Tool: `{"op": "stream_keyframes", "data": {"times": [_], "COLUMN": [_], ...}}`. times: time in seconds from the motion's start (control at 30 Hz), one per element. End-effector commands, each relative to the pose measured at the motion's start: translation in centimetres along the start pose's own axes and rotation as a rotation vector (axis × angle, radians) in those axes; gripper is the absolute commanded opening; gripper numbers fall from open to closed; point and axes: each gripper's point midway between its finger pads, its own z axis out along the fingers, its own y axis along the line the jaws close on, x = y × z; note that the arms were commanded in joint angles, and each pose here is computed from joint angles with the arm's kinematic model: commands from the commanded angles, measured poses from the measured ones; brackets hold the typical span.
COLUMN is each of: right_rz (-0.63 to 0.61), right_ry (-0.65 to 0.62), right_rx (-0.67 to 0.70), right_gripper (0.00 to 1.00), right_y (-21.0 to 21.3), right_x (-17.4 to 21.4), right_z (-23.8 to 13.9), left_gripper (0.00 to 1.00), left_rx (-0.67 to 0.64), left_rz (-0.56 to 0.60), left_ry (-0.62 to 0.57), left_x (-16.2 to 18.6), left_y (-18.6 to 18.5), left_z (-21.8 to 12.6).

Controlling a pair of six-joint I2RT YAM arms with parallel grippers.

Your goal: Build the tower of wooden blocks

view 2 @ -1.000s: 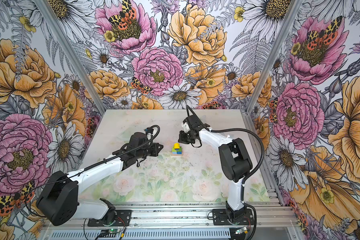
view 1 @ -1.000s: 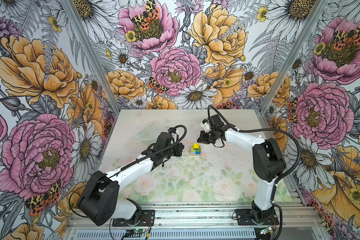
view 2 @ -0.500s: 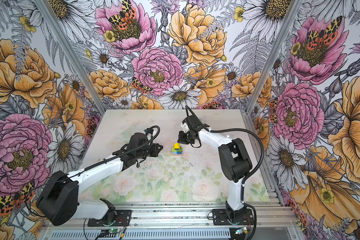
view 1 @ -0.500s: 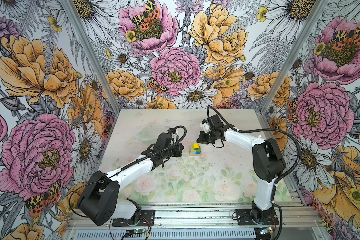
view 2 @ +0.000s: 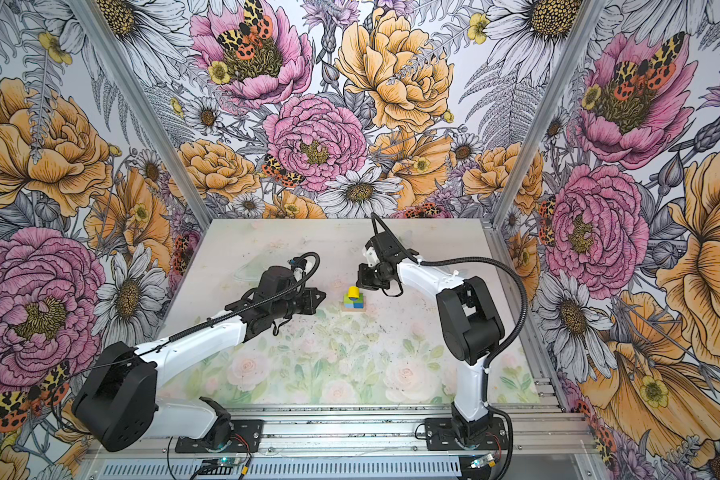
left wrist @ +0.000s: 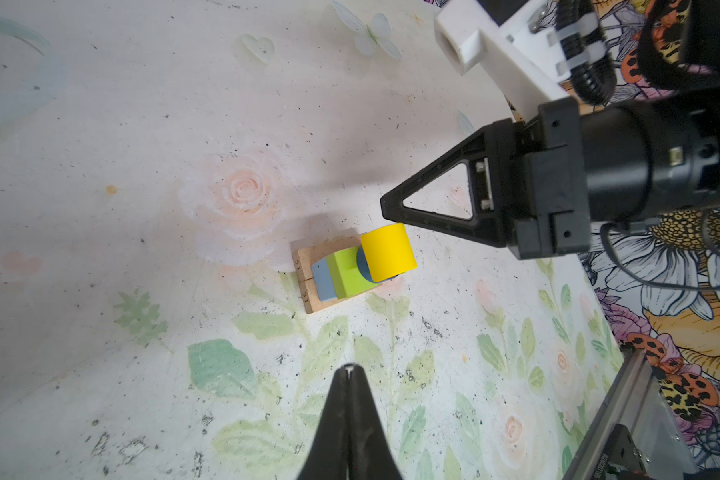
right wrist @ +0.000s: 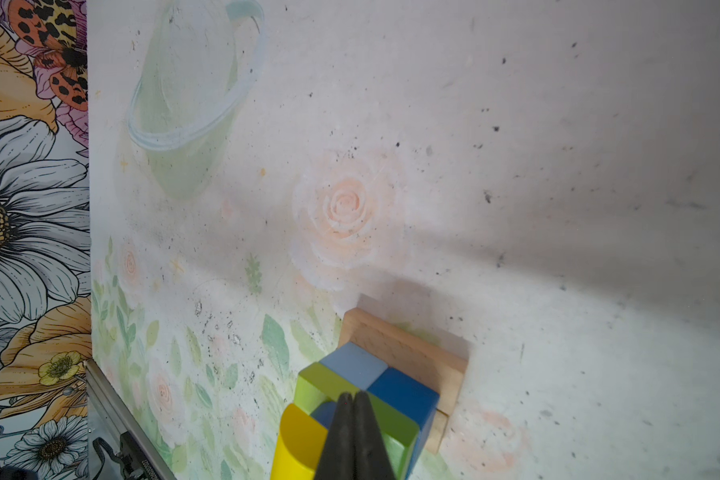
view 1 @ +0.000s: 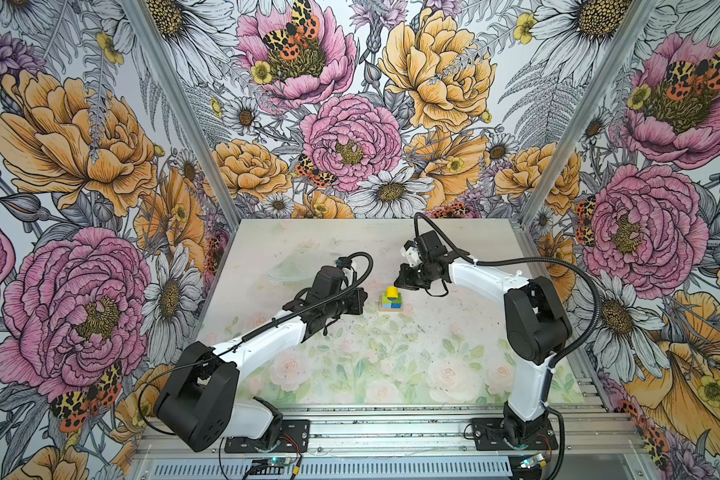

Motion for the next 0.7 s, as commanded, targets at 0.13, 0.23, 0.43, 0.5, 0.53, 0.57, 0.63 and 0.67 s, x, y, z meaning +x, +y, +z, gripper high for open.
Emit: {"op": "stream_keyframes", "data": {"times": [0.13, 0.23, 0.43, 0.5, 0.53, 0.57, 0.63, 0.67], "right_rz": [-0.025, -0.028, -0.028, -0.023, -0.019, -0.012, -0.005, 0.001], "right_ry": [-0.038, -0.047, -0.095, -0.121, -0.13, -0.141, -0.16, -0.168], "right_rx": [-0.005, -0.001, 0.006, 0.017, 0.02, 0.028, 0.038, 0.046], "right_gripper": [0.0, 0.0, 0.0, 0.0, 0.0, 0.0, 0.0, 0.0], "right_y": [1.1, 1.1, 0.9, 0.5, 0.5, 0.1, -0.3, -0.6], "right_x": [-0.6, -0.9, -2.3, -2.8, -3.0, -3.0, -3.1, -3.0], "right_z": [-1.2, -1.3, -2.8, -3.7, -4.1, -4.6, -5.4, -5.8], "left_gripper": [0.0, 0.0, 0.0, 0.0, 0.0, 0.0, 0.0, 0.0], "left_rx": [-0.017, -0.016, -0.019, -0.022, -0.024, -0.027, -0.022, -0.02], "left_rz": [0.021, 0.021, 0.027, 0.029, 0.032, 0.031, 0.034, 0.038], "left_ry": [-0.026, -0.026, -0.026, -0.025, -0.026, -0.025, -0.023, -0.024], "left_x": [-0.5, -0.5, -0.8, -1.1, -1.3, -1.5, -1.9, -2.2], "left_y": [0.4, 0.4, 0.4, 0.4, 0.4, 0.5, 0.4, 0.3], "left_z": [-0.5, -0.4, 0.0, 0.2, 0.4, 0.5, 0.9, 1.1]}}
